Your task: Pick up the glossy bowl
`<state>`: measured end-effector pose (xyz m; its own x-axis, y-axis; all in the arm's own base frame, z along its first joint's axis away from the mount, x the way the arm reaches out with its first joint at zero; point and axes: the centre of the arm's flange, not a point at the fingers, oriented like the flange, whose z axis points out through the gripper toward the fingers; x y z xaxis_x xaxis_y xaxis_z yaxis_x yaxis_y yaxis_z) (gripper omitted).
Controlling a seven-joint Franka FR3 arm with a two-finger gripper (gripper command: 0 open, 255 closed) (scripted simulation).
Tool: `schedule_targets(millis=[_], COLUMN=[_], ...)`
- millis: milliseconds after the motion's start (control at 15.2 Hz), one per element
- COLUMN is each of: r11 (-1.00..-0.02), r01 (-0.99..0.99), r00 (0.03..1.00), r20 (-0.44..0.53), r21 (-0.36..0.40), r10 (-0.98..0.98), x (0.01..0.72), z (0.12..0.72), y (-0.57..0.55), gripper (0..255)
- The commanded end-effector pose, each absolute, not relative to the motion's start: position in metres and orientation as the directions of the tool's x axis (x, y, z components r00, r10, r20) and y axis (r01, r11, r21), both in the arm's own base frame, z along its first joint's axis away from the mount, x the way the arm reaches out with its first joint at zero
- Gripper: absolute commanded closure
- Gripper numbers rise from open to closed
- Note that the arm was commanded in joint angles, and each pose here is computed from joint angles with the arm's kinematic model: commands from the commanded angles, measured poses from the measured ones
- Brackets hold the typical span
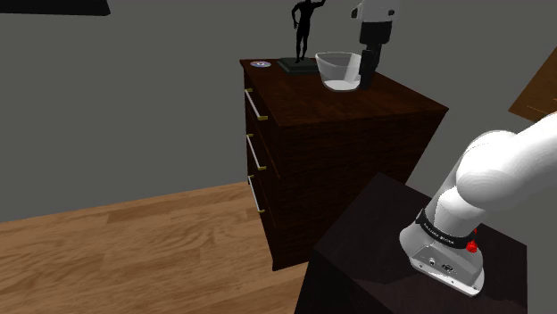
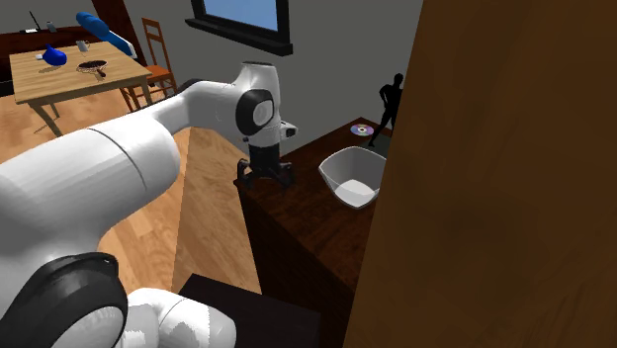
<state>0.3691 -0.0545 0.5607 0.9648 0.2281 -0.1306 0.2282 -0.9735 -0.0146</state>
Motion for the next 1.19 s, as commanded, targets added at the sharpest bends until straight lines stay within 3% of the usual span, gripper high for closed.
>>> schedule_targets(millis=[0,858,1122], r11=[-0.965,-0.885,-0.885], r01=[0.262,0.454,0.454], r00=[0.959,0.891,0.891], r20=[-0.116,-0.037,-0.037], r21=[0.001,0.103,0.103], r10=[0.26,0.452,0.452], x=[0.388,0.508,0.508], z=[0.567,0.601,0.58], y=[-0.072,-0.152,-0.152], gripper=[0,0,0])
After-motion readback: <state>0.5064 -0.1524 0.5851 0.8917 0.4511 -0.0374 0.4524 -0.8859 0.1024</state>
